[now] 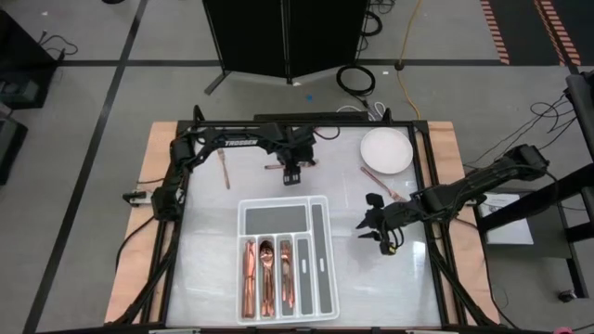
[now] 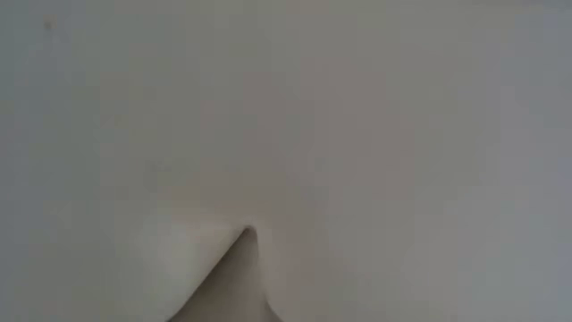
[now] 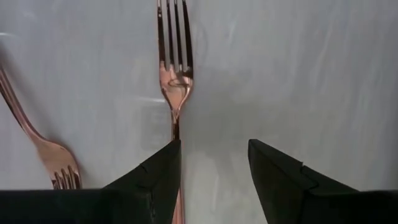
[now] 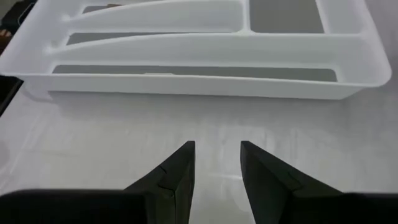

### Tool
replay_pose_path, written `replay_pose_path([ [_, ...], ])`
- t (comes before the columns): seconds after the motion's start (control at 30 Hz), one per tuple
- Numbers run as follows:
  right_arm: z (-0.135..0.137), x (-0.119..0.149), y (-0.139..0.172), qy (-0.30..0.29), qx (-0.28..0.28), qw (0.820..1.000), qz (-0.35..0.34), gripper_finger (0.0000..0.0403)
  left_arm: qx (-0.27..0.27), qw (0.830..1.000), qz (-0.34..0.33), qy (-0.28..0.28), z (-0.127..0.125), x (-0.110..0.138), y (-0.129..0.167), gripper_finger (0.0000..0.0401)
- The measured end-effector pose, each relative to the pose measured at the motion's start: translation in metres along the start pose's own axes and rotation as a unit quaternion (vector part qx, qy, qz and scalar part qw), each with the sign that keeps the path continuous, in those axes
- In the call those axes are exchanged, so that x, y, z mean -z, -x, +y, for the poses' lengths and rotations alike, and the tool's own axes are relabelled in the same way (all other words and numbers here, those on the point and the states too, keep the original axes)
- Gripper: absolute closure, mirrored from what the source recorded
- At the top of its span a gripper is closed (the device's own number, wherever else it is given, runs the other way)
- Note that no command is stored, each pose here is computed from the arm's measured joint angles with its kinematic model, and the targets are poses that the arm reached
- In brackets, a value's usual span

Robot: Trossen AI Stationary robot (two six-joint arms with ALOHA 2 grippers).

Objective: Sort silverware
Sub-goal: Put the fork into the silverware tray

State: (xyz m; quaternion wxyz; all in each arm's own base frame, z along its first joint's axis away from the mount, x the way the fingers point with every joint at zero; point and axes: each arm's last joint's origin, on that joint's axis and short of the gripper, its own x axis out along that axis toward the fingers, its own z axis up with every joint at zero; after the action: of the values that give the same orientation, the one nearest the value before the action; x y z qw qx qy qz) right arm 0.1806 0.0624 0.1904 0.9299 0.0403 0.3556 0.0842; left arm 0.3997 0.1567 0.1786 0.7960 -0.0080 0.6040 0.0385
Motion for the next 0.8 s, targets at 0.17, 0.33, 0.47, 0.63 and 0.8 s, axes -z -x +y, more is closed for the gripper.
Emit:
replay_pose_path([
  [0.17, 0.0, 0.0, 0.0, 0.003, 0.002, 1.0, -0.001, 0.0284, -0.004, 1.0, -0.013, -0.001, 0.001, -0.002, 0.0, 0.0214],
  [0.33, 0.0, 0.0, 0.0, 0.019, 0.002, 1.0, -0.001, 0.0284, -0.007, 0.999, -0.023, -0.024, 0.002, -0.004, 0.0, 0.0214],
  [0.47, 0.0, 0.0, 0.0, 0.027, 0.002, 1.0, 0.0, 0.0284, -0.002, 0.999, -0.029, -0.014, 0.009, -0.003, -0.002, 0.0214],
  [0.63, 0.0, 0.0, 0.0, 0.031, 0.002, 1.0, -0.001, 0.0284, 0.028, 0.999, 0.005, 0.016, 0.021, 0.007, -0.026, 0.0214],
  [0.8, 0.0, -0.001, 0.0, 0.031, 0.002, 1.0, -0.003, 0.0284, 0.026, 0.999, 0.031, 0.015, 0.022, 0.011, -0.038, 0.0214],
])
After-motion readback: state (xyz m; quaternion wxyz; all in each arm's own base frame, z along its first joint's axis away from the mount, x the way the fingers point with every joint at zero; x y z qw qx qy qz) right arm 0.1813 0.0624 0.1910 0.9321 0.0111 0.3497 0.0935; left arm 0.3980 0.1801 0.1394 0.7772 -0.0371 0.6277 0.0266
